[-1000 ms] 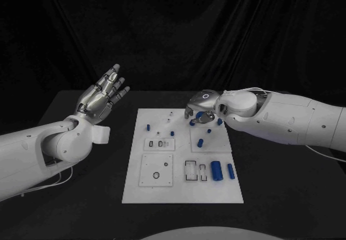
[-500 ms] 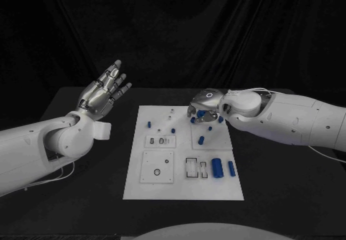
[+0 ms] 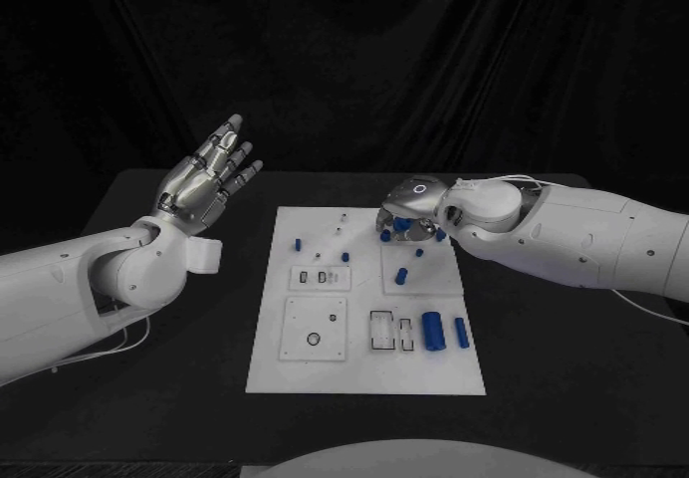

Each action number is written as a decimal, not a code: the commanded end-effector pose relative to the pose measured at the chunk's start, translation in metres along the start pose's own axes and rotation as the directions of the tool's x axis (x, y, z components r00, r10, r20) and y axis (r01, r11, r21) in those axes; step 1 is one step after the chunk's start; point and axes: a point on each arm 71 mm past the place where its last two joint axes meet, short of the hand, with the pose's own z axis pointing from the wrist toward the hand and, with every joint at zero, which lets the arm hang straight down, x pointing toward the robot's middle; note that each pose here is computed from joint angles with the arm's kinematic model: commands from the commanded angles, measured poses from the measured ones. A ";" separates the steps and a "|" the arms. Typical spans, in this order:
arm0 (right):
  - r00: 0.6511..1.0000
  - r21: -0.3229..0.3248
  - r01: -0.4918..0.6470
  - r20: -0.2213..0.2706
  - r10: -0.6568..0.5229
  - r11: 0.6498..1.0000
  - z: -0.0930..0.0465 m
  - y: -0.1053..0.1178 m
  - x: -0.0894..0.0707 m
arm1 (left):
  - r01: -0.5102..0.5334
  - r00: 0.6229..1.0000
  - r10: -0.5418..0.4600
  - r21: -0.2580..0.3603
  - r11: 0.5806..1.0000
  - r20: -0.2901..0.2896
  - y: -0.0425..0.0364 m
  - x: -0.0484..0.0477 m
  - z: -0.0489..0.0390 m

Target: Assemble the parts on the task board

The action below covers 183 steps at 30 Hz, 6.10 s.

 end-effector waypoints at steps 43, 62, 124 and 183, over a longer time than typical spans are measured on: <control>0.991 -0.066 0.014 0.137 -0.004 0.998 0.004 0.005 0.000 | 0.022 0.999 -0.021 0.046 0.999 -0.026 -0.0049 -0.0011 -0.0020; 0.984 -0.074 0.012 0.177 0.001 0.997 0.050 0.014 -0.039 | -0.064 0.997 0.065 0.043 0.997 -0.033 -0.0055 0.0012 -0.0043; 0.994 -0.014 0.011 0.111 -0.009 1.000 0.081 0.019 -0.030 | -0.050 0.997 0.051 0.025 0.998 -0.058 -0.0036 0.0045 -0.0031; 0.934 0.196 -0.344 0.175 0.312 0.918 -0.030 -0.056 -0.021 | -0.047 0.997 0.049 0.029 0.998 -0.058 -0.0015 -0.0012 -0.0030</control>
